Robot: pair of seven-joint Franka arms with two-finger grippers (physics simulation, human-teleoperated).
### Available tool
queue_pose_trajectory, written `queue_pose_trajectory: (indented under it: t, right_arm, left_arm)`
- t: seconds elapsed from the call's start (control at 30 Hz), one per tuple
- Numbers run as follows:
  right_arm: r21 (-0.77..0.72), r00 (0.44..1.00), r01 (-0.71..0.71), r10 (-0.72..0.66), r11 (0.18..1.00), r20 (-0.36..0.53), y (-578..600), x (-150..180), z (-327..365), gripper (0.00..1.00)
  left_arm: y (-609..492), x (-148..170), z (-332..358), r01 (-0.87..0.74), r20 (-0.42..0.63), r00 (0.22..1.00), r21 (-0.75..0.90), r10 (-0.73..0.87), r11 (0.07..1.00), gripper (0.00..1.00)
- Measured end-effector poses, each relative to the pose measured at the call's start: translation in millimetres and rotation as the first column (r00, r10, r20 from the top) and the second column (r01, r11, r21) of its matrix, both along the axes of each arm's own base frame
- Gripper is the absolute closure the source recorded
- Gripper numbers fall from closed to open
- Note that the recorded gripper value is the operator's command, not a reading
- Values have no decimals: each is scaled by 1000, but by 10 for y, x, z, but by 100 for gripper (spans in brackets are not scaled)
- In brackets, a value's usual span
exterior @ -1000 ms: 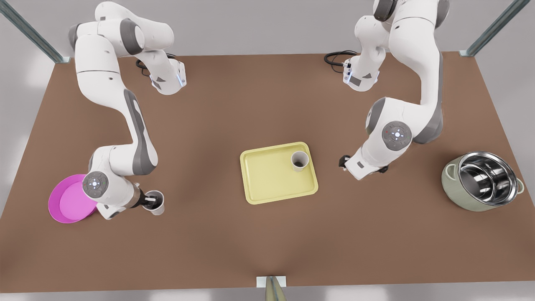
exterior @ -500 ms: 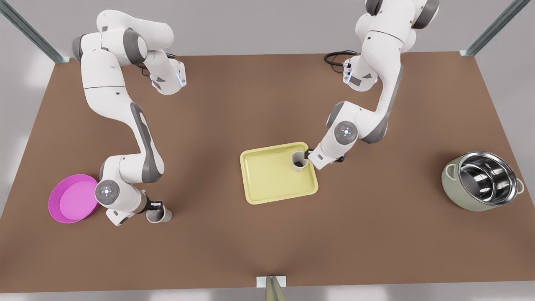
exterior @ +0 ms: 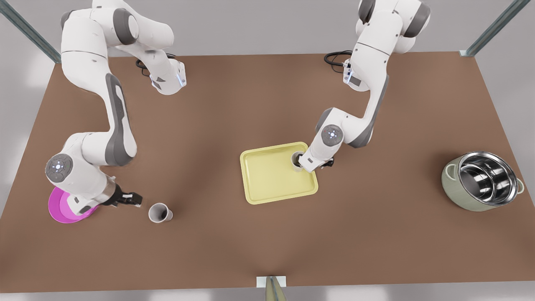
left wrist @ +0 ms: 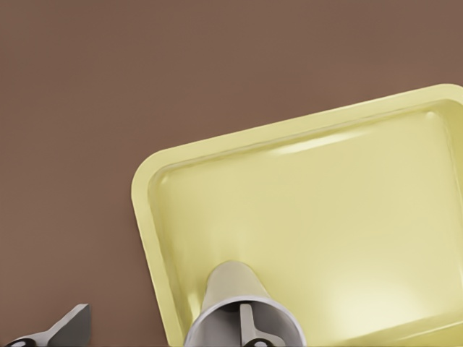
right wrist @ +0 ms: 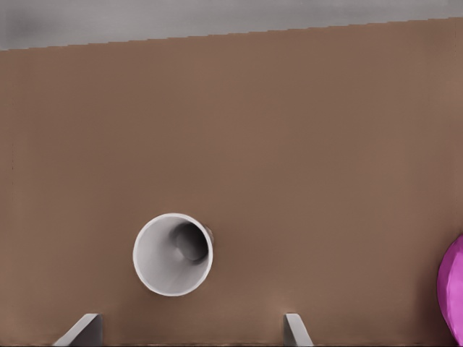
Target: Use the left arm to pick up the white IKEA cup from the tray and place it on the middle-left position; use the right arm to pick up the white IKEA cup from the tray and place it on the middle-right position
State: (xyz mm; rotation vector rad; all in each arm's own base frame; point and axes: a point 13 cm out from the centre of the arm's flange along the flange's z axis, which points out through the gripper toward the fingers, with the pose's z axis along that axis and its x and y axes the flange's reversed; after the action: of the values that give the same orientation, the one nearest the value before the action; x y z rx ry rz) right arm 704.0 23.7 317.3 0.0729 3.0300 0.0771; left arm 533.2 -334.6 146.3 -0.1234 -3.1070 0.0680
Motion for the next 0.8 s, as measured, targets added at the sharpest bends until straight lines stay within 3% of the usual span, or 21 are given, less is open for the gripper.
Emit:
queue_pose_trajectory:
  t: [0.1,0.17,0.53,0.57,0.67,0.8]
  right_arm:
    - [-22,996,-21,23,1000,91,-93,-277,1137,0]
    - [-59,994,-42,48,997,102,-139,-438,1465,0]
    - [-114,995,-99,98,988,-17,-278,-687,1349,0]
    - [-115,995,-103,101,988,-22,-282,-695,1341,0]
    - [-108,993,-114,111,988,-29,-261,-713,1333,0]
    - [-100,992,-125,122,987,-35,-238,-729,1327,0]
  left_arm:
    - [1,-14,-56,-9,-1,1000,6,9,1000,0]
    - [-47,-103,-32,-5,-1,1000,7,5,1000,0]
    - [51,-435,-457,-26,-35,999,50,27,998,0]
    - [36,-415,-478,-30,-28,999,46,32,998,5]
    - [-76,-384,-470,-34,-2,999,32,34,999,40]
    - [-129,-345,-447,-50,22,999,23,50,998,77]
